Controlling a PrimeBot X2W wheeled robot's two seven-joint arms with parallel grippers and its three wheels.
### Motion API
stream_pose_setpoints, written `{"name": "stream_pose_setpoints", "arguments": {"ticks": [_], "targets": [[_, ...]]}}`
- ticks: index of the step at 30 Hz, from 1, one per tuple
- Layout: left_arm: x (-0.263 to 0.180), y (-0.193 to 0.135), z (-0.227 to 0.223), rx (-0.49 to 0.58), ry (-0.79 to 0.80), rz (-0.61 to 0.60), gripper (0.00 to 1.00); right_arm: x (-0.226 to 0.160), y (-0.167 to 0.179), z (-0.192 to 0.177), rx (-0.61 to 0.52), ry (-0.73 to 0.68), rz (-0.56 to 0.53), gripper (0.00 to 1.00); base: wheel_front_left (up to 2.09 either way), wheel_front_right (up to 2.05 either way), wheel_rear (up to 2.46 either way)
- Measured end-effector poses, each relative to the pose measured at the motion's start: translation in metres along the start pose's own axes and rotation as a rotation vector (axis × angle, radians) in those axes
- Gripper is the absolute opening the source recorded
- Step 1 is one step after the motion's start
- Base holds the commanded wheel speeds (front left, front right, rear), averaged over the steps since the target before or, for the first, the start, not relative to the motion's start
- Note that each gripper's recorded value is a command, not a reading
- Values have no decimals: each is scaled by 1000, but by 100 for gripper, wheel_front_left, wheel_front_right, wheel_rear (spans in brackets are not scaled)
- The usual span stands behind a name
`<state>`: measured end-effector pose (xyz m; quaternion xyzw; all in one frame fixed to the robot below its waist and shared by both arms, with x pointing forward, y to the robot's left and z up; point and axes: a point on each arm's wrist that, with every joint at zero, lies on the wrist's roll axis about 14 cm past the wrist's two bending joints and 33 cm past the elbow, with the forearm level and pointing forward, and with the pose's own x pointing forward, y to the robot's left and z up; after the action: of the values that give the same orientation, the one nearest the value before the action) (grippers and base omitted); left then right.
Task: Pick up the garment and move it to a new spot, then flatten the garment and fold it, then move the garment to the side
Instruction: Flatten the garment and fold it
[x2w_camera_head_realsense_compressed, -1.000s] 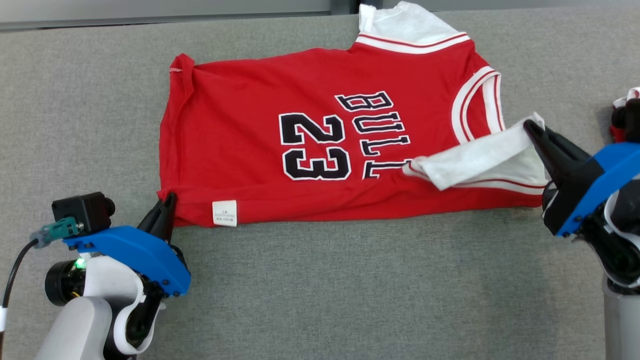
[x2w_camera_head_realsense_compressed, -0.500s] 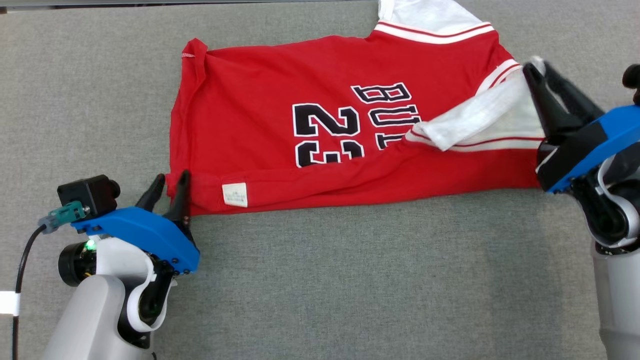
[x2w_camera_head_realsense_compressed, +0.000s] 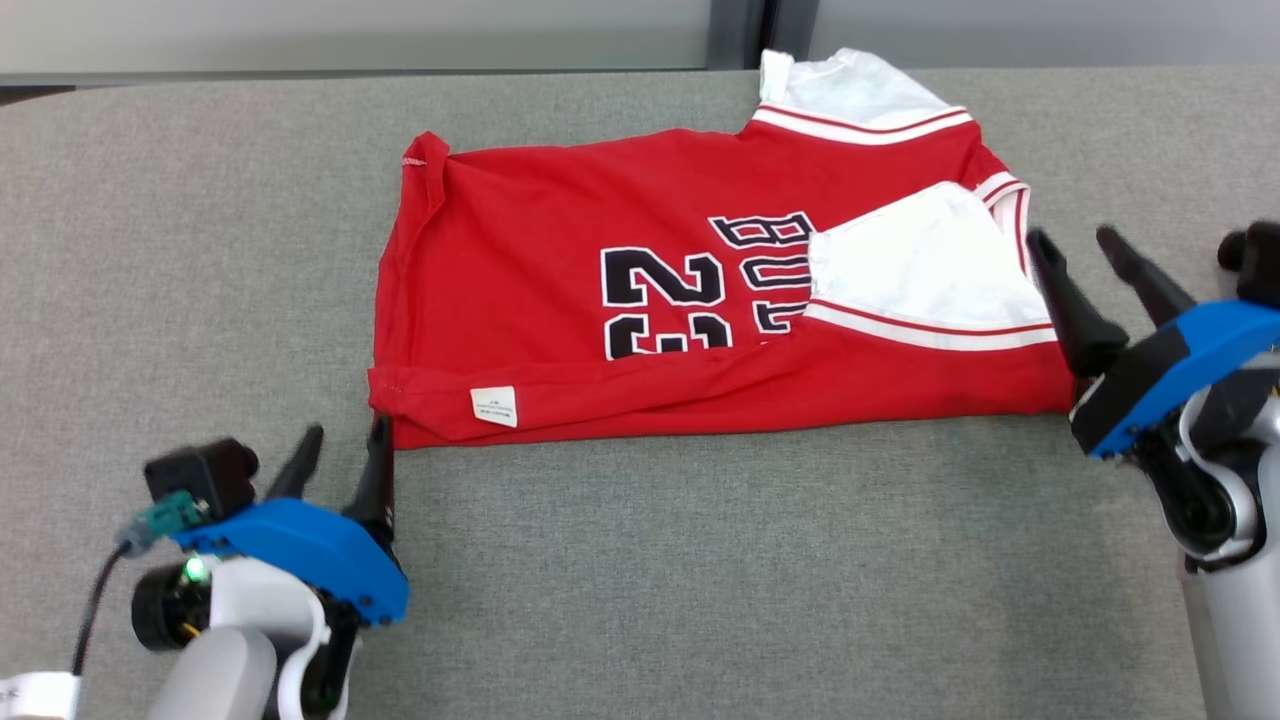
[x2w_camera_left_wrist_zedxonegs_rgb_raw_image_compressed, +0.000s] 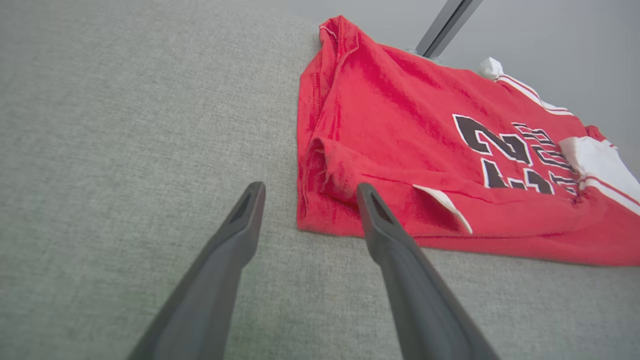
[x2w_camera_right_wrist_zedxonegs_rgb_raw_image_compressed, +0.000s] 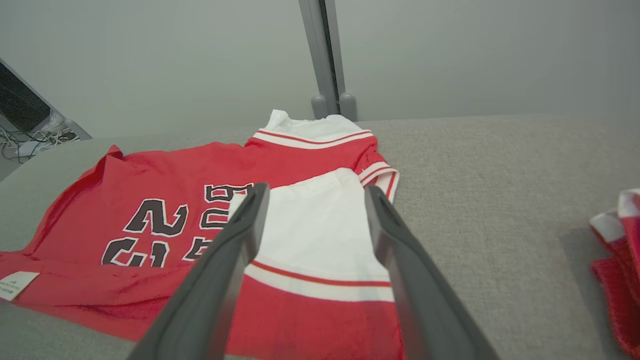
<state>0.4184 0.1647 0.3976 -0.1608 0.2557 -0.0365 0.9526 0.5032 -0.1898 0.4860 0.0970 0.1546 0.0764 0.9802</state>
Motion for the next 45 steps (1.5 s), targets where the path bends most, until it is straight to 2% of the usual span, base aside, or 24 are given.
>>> {"name": "stream_pose_setpoints", "arguments": {"ticks": [8,18,23,24,25,26,35,37,45], "targets": [[-5,3,-28,38,79,19,100,-24,-29,-35,47,84,-105,100,0,0,0],[19,8,-30,52,102,41,100,-22,-52,-72,87,156,-213,100,0,0,0],[28,7,-33,48,110,41,100,-15,-54,-85,110,187,-232,100,0,0,0],[29,5,-34,47,116,31,73,-14,-54,-87,112,189,-233,100,0,0,0],[31,4,-35,45,121,23,27,-13,-54,-88,113,191,-234,100,0,0,0],[32,3,-38,43,134,18,0,-12,-54,-91,119,196,-238,100,0,0,0],[35,-4,-46,40,167,-10,0,-9,-51,-121,115,321,-244,100,0,0,0],[34,-4,-47,40,168,-12,0,-8,-47,-123,101,338,-231,0,0,0,0],[20,-15,-37,-11,145,-47,0,-23,-40,-98,114,250,-220,0,0,0,0]]}}
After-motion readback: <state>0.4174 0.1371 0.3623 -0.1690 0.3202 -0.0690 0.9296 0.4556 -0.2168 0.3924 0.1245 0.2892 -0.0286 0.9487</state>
